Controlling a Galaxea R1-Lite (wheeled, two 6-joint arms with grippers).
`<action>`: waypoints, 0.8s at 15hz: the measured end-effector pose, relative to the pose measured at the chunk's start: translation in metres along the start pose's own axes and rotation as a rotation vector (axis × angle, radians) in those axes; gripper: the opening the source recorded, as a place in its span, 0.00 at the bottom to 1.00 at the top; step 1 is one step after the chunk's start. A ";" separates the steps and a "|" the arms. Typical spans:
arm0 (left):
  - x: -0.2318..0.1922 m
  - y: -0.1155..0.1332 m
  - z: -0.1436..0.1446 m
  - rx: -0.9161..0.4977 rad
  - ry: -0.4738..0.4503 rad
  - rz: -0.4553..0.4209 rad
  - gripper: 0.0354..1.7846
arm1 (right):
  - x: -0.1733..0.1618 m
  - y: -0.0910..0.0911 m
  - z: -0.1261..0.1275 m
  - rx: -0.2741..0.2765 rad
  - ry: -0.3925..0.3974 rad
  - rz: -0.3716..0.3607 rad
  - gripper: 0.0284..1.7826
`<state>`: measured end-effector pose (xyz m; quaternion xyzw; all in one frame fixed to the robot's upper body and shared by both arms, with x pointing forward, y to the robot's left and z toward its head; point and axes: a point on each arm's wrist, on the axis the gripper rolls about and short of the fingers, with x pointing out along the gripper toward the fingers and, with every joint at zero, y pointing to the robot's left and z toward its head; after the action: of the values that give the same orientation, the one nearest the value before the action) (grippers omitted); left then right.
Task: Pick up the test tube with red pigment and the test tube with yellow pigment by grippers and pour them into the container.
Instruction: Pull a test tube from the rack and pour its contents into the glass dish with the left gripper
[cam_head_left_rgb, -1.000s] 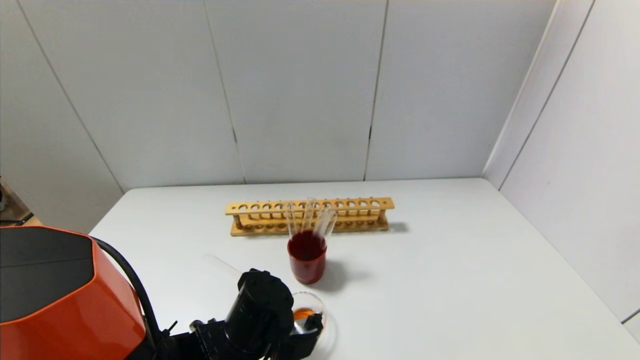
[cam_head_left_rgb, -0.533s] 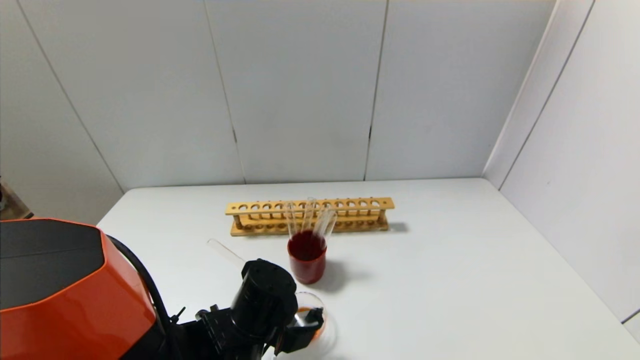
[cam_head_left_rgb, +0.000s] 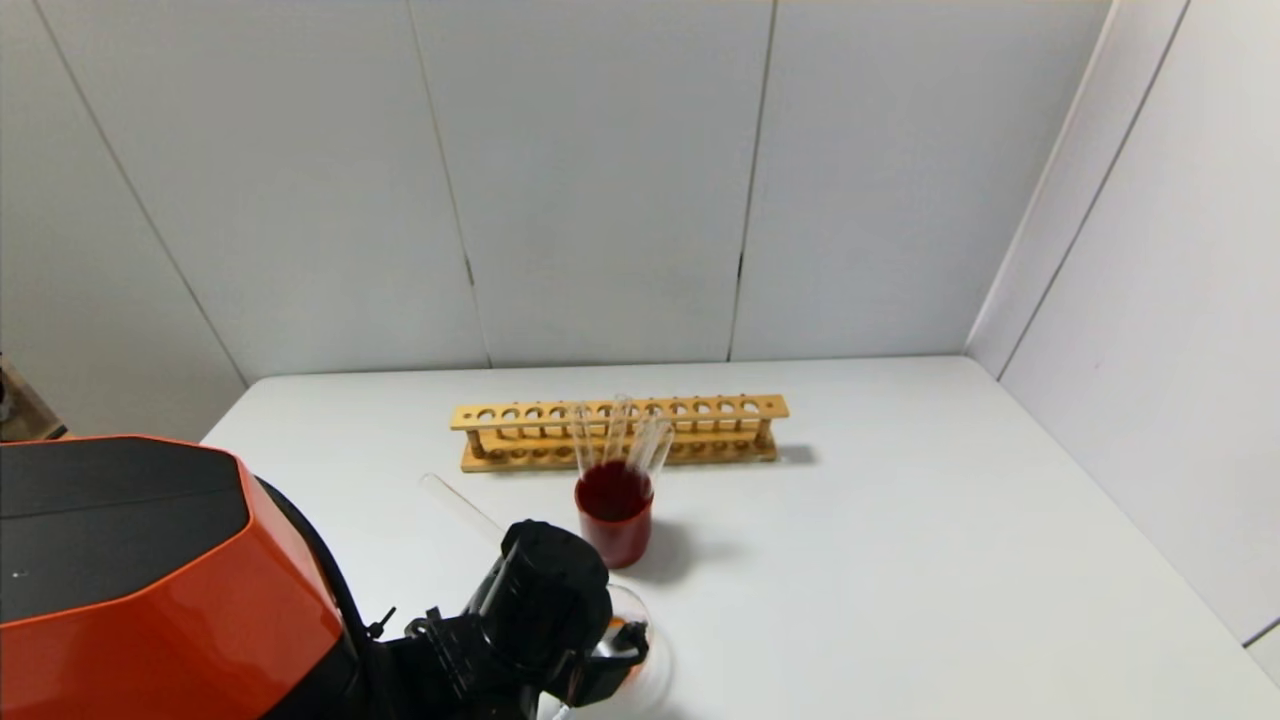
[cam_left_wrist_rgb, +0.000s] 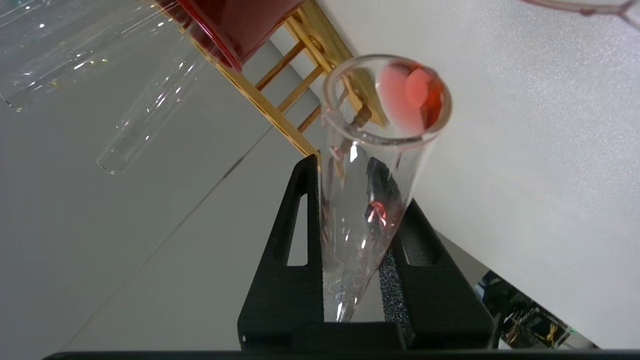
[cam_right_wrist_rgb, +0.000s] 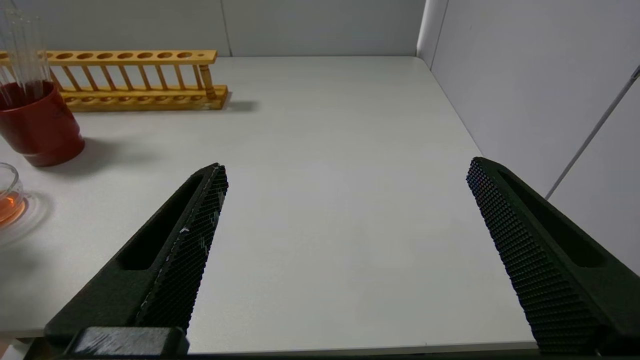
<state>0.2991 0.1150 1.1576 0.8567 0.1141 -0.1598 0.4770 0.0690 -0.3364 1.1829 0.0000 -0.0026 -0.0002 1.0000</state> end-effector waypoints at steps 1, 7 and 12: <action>0.000 0.000 0.000 0.012 0.012 -0.001 0.18 | 0.000 0.000 0.000 0.000 0.000 0.000 0.98; -0.004 0.001 0.001 0.061 0.034 -0.003 0.18 | 0.000 0.000 0.000 0.000 0.000 0.000 0.98; -0.005 0.002 0.001 0.077 0.038 0.003 0.18 | 0.000 0.000 0.000 0.000 0.000 0.000 0.98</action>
<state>0.2951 0.1126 1.1609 0.8773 0.1157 -0.1472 0.4418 0.0690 -0.3364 1.1829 0.0000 -0.0026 -0.0002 1.0000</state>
